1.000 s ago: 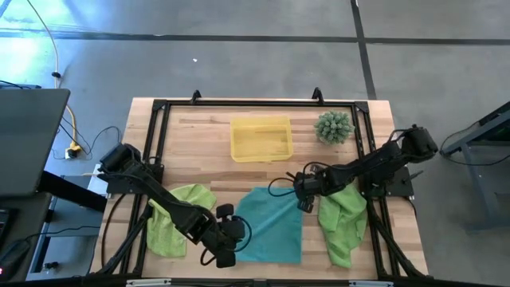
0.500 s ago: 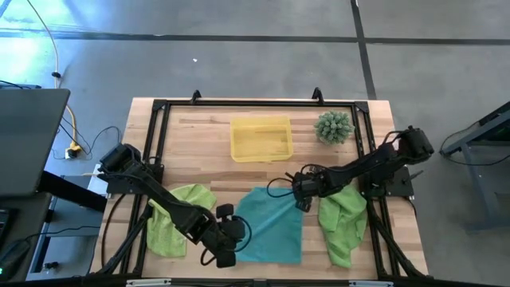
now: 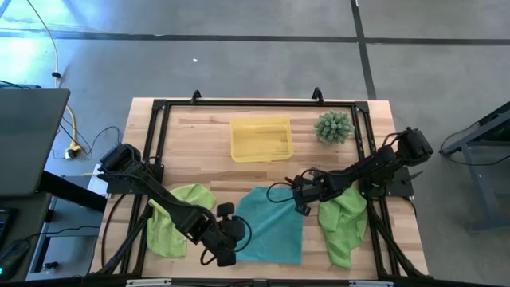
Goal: Roll microfiber towels into tight, uniform cylinder then place into a basket
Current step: Fold the blue microfiber cloth
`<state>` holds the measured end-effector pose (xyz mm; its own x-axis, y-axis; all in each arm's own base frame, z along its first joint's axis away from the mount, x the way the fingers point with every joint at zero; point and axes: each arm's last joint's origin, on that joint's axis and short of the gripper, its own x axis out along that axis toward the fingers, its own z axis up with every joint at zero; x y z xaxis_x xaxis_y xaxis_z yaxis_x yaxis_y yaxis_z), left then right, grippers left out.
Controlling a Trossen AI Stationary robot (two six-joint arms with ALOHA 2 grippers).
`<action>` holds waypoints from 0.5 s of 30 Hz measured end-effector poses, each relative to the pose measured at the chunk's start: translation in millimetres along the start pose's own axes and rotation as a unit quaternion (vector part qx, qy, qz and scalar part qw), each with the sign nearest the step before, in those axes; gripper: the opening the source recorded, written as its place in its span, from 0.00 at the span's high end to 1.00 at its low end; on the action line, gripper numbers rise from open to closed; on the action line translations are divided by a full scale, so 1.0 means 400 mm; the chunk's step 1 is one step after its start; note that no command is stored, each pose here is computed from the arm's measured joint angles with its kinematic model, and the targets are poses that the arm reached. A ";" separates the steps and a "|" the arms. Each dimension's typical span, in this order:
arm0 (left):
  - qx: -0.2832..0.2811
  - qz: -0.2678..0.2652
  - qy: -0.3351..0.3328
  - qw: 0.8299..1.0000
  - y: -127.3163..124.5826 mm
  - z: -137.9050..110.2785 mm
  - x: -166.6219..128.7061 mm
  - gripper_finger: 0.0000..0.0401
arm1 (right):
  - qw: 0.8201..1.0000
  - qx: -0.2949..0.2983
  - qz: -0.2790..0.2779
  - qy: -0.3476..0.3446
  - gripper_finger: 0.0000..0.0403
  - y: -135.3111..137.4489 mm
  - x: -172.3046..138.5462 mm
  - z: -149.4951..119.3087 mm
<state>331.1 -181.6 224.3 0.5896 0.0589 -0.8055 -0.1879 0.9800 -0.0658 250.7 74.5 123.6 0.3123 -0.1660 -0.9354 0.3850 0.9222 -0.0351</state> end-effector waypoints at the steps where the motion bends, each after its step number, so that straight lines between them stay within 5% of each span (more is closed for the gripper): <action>1: -0.001 0.008 -0.007 1.000 0.003 0.002 0.000 0.81 | 1.000 -0.002 -0.001 -0.002 0.96 0.002 -0.004 0.005; 15: -0.002 0.128 -0.059 0.990 0.114 0.073 0.035 0.81 | 0.975 -0.217 0.012 -0.049 1.00 0.125 -0.172 0.102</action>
<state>353.8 -130.4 227.3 0.6099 0.3263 -0.7222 -0.3457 0.9296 0.1281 284.0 117.8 200.5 0.4071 -0.1549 -0.9002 -0.0215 0.9836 -0.1790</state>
